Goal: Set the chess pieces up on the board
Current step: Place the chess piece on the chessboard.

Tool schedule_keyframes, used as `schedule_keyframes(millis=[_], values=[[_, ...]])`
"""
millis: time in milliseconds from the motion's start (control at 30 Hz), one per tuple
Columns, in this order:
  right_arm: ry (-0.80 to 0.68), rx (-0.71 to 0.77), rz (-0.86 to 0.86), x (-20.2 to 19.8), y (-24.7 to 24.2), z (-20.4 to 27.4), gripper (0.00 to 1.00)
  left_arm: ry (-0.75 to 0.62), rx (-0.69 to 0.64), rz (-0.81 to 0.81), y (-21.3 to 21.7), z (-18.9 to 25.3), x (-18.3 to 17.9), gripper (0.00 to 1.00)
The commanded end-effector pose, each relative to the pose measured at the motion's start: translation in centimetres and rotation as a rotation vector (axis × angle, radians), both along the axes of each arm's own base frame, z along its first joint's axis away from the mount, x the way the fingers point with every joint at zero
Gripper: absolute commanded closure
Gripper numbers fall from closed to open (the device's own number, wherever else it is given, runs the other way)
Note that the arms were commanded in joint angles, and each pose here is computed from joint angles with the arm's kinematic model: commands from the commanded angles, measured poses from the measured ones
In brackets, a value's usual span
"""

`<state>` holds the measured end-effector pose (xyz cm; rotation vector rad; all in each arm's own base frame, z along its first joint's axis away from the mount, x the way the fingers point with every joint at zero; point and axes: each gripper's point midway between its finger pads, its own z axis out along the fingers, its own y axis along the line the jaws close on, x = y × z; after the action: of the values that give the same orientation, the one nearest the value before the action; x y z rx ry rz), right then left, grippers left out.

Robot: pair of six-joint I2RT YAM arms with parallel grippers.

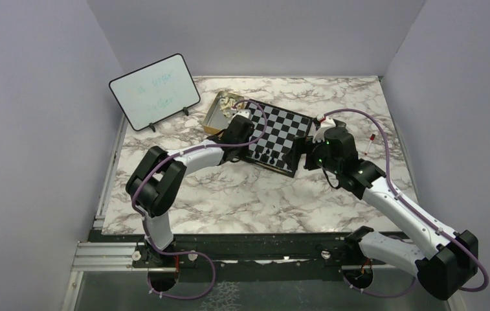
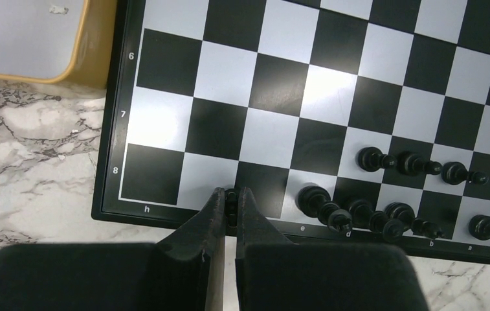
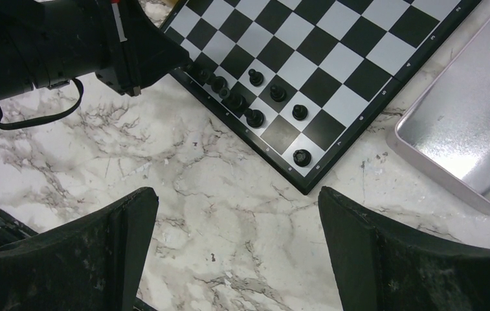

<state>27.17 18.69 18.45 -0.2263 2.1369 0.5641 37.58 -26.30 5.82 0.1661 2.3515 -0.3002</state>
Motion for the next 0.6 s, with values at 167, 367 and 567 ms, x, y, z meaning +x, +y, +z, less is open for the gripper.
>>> schedule_keyframes(millis=[167, 367, 567], values=[[-0.047, 0.001, 0.022, 0.0, 0.1, 1.0, 0.0, -0.053, 0.025, 0.055, 0.4, 1.1, 1.8, 0.92], [-0.042, -0.001, 0.026, -0.2, 0.1, 0.8, 0.0, -0.047, 0.057, 0.062, 0.9, 0.6, 1.7, 0.9], [-0.048, -0.007, 0.023, -0.1, 0.0, 0.9, 0.0, -0.038, 0.062, 0.066, 1.0, 0.1, 1.6, 0.89]])
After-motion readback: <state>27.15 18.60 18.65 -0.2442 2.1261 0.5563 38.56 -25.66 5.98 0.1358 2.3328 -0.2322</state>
